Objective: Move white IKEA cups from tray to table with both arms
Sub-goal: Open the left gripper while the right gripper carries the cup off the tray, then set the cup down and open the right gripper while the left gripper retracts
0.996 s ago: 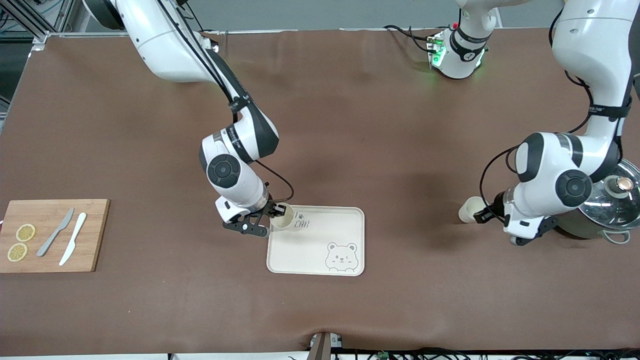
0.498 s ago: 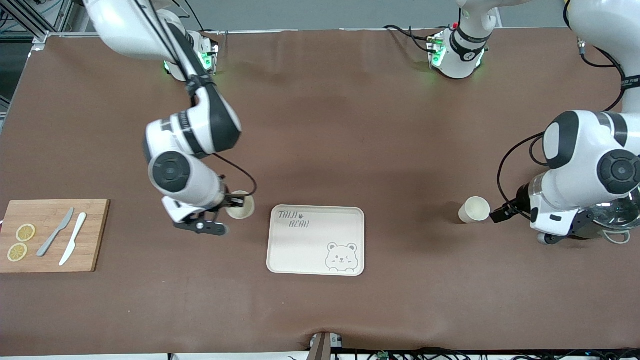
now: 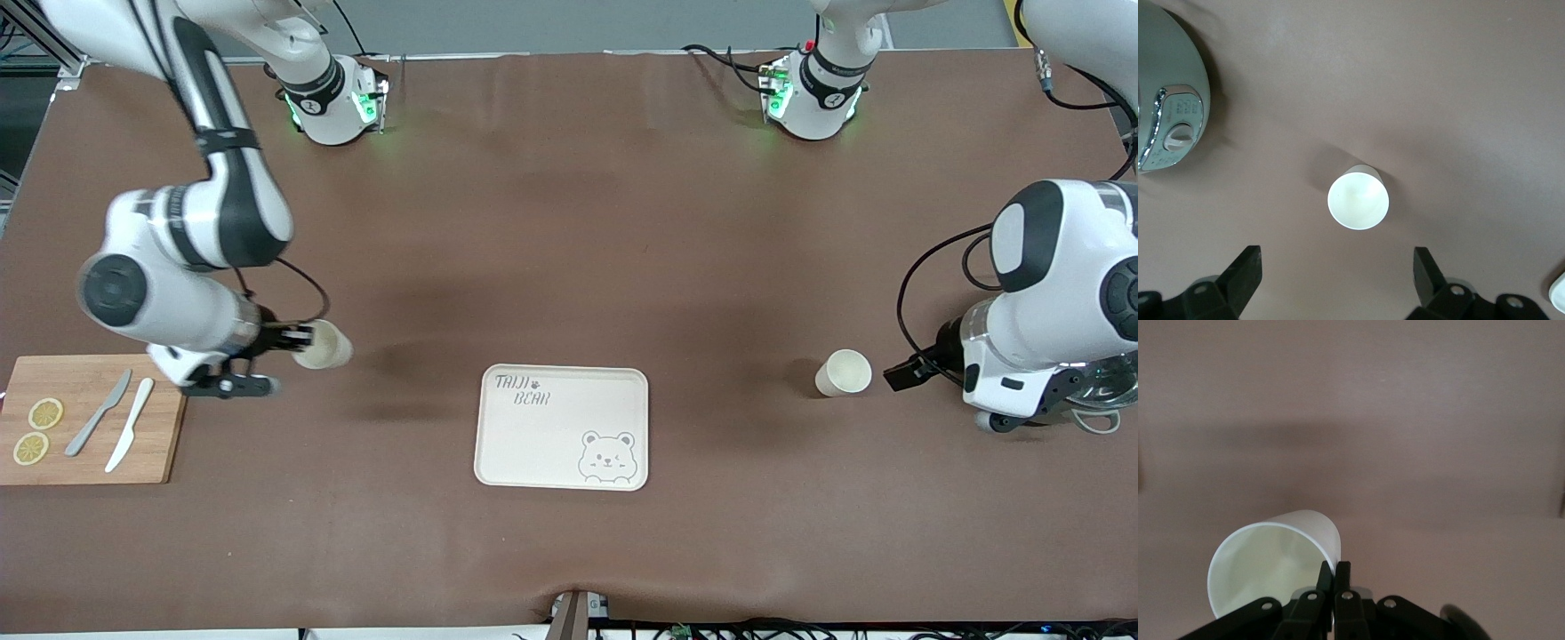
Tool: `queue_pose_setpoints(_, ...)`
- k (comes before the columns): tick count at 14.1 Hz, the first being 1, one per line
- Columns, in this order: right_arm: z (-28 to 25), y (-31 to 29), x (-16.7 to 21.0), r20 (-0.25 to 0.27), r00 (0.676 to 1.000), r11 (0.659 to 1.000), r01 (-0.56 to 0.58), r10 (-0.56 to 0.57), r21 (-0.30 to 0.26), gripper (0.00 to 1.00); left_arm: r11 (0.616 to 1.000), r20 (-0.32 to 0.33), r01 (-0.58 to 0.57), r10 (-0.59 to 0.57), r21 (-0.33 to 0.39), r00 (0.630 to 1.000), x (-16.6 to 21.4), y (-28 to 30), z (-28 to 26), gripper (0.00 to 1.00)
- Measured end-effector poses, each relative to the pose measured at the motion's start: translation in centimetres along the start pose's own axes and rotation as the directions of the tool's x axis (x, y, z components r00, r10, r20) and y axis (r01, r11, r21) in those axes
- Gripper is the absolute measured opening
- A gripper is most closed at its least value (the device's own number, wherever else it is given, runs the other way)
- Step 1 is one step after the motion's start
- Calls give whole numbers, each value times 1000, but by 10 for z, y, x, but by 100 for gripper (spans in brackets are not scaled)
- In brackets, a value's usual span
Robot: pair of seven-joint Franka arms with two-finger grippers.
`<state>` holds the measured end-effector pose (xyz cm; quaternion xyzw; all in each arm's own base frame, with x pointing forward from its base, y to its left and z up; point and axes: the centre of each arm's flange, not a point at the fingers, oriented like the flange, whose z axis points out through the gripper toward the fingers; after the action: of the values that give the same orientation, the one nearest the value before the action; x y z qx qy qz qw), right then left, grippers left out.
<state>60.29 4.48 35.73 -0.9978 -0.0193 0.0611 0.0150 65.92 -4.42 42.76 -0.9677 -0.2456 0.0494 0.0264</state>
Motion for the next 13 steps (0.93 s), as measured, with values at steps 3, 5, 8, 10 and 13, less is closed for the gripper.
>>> queue_pose_setpoints(3, 32, 65, -27, -32, 997, 998, 65, -65, 8, 2, 1000, -1, -20, 20, -1, 1000, 0, 0, -2, 100)
queue_pose_setpoints(5, 57, 87, -40, -48, 995, 997, 82, -82, 5, 2, 999, -7, -50, 50, -4, 999, 0, 0, -5, 100)
queue_pose_setpoints(8, 82, 114, -55, -93, 989, 993, 116, -116, -13, 2, 994, 4, -113, 113, 9, 994, -7, -5, -19, 100)
queue_pose_setpoints(10, 98, 128, -64, -131, 985, 993, 113, -116, -29, 2, 984, 3, -177, 177, 14, 984, -13, -8, -31, 100)
queue_pose_setpoints(13, 117, 145, -74, -123, 983, 991, 130, -133, -34, 2, 964, -11, -264, 264, 17, 965, -16, -21, -51, 100)
